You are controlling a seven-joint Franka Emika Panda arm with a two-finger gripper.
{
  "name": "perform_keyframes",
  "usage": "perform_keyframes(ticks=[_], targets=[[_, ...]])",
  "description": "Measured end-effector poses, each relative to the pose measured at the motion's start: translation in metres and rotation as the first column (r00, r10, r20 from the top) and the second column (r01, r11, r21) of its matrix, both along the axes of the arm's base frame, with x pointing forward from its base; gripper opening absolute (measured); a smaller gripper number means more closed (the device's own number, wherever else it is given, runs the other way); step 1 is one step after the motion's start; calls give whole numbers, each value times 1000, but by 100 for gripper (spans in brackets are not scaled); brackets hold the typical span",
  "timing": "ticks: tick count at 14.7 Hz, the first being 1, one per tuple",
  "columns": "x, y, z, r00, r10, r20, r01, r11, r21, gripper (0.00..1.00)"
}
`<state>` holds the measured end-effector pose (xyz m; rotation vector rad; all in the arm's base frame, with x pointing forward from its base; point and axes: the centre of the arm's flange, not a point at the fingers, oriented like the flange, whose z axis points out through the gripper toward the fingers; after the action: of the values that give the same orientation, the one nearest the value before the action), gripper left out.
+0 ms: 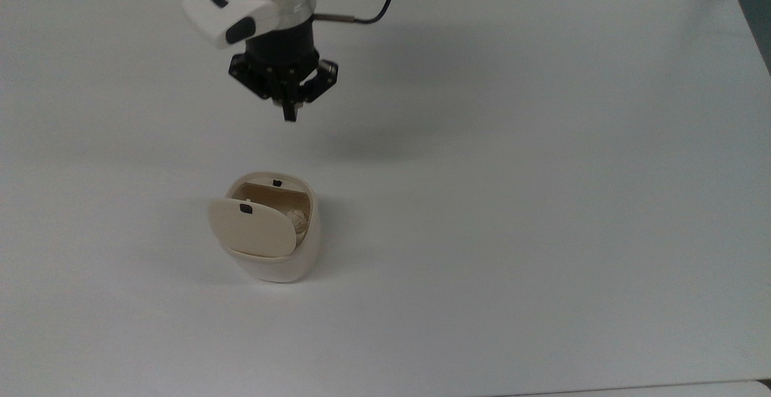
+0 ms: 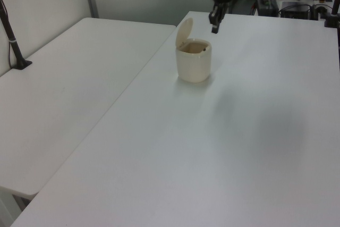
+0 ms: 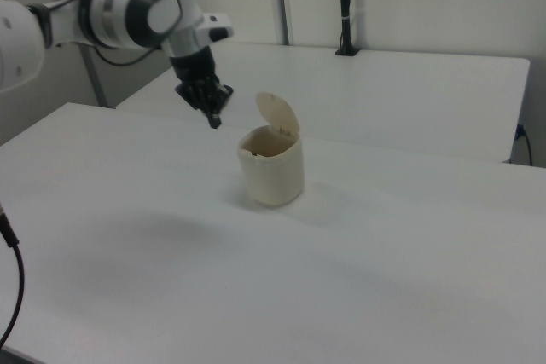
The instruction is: Open the trash bin
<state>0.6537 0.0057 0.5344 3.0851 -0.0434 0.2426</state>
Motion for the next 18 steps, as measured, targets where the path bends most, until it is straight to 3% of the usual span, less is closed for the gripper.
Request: perform_keyframes(ticks=[5,10,14,17,18], targets=[[-48,35,43,992,53,-117,-56,998,-19,1],[-75,40,55,983,55,-173,-60,998,-29,4],[-80,22,59,983,23,-182,-29,999,-32,38],[-80,22,57,982,23,-186,-29,999,-33,70],[-80,22,57,982,23,-186,-30,999,-33,85]])
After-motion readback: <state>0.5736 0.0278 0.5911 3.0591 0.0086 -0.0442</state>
